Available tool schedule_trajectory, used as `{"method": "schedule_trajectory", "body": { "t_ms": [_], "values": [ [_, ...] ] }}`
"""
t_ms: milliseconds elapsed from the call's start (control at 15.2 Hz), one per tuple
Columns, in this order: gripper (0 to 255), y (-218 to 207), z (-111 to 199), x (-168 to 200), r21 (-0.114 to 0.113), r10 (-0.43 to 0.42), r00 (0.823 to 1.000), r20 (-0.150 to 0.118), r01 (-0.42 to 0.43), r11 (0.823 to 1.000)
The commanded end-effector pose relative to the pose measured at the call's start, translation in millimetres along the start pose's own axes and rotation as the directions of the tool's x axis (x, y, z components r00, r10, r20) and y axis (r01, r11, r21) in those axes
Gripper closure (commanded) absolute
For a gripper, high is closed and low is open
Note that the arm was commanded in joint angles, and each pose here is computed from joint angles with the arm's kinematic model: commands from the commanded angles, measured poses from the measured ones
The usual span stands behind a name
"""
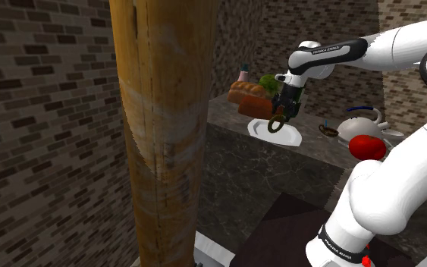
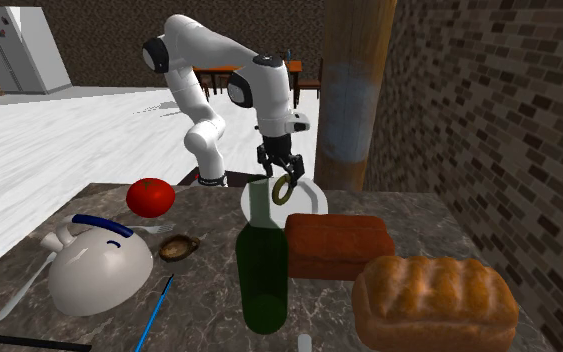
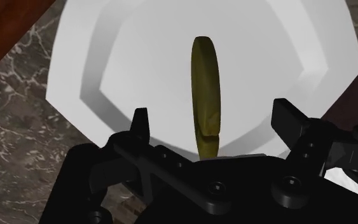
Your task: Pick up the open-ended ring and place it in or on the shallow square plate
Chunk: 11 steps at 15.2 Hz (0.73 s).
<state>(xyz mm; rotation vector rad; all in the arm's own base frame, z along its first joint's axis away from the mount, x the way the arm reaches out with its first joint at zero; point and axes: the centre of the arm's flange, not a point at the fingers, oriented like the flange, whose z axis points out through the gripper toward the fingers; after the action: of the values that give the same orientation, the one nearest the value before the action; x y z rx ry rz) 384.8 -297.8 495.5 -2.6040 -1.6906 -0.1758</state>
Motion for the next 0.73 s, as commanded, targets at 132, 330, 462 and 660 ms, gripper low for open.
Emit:
{"method": "schedule_trajectory", "body": {
  "t_ms": [132,330,462,660],
  "values": [
    [0,-1,-44,0,0.000,0.000,1.000,0.000,0.000,1.000],
    [0,-1,-44,0,0.000,0.000,1.000,0.000,0.000,1.000],
    [0,-1,-44,0,0.000,0.000,1.000,0.000,0.000,1.000],
    [0,-1,-44,0,0.000,0.000,1.000,0.000,0.000,1.000]
  ]
}}
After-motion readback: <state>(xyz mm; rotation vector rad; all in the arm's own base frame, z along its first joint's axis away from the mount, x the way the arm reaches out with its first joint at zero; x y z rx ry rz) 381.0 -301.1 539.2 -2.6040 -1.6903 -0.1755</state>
